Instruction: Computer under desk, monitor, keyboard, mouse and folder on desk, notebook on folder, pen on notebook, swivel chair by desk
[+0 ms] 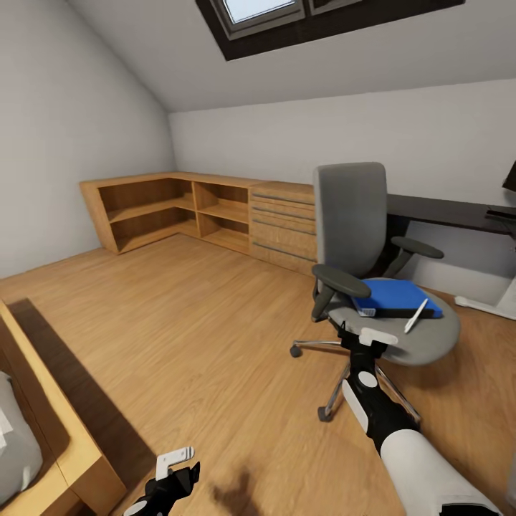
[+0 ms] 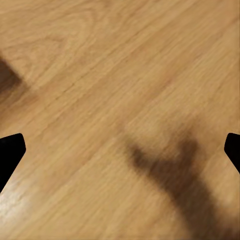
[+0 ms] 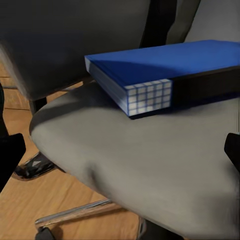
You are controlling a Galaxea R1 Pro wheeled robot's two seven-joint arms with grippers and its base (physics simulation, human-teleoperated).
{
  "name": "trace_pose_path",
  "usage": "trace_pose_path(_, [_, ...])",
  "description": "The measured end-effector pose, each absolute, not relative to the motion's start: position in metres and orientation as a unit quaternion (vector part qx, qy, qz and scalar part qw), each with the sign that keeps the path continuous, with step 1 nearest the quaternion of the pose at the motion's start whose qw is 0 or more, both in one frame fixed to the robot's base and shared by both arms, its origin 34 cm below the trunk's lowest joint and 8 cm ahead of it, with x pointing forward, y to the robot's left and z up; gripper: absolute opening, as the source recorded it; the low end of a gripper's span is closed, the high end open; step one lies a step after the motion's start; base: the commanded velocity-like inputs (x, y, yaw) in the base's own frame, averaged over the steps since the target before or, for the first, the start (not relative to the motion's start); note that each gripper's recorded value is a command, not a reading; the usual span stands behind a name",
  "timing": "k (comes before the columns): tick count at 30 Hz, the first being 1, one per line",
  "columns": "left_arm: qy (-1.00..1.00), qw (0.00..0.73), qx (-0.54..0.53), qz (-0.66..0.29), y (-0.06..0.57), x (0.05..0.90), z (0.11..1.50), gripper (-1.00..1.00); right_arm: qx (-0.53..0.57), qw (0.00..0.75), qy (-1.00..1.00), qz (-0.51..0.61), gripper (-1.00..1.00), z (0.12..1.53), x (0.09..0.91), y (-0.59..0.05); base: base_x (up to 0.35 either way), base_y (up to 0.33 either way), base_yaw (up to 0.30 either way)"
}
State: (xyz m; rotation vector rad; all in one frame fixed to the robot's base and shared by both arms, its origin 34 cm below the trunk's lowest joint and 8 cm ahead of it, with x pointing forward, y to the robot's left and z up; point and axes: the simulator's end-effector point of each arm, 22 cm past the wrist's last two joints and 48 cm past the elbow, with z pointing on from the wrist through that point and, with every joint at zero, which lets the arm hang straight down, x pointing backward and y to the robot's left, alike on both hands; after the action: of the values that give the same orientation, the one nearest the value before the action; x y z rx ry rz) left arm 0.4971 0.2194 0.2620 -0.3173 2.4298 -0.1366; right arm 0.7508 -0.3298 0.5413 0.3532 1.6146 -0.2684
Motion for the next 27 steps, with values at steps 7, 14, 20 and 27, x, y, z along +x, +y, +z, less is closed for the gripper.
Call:
trace_pose_path(7, [0.932, 0.337, -0.122, -0.052, 0.2193, 0.4970, 0.2619, 1.00, 0.155, 0.666, 0.719, -0.119, 1.00, 0.5372, 0.7498, -0.3290, -0.001, 0.000, -0.181])
trace_pose_path(14, [0.932, 0.337, -0.122, -0.053, 0.2193, 0.4971, 0.2620, 1.00, 0.154, 0.664, 0.722, -0.119, 1.00, 0.5342, 0.7492, -0.3281, 0.000, 0.000, -0.237])
trace_pose_path(20, [0.932, 0.337, -0.122, -0.053, 0.2191, 0.4970, 0.2619, 1.00, 0.154, 0.664, 0.722, -0.119, 1.00, 0.5338, 0.7491, -0.3279, 0.000, 0.000, -0.248])
trace_pose_path(27, [0.932, 0.337, -0.122, -0.053, 0.2192, 0.4970, 0.2619, 1.00, 0.154, 0.663, 0.723, -0.117, 1.00, 0.5325, 0.7491, -0.3253, 0.000, 0.000, -0.248])
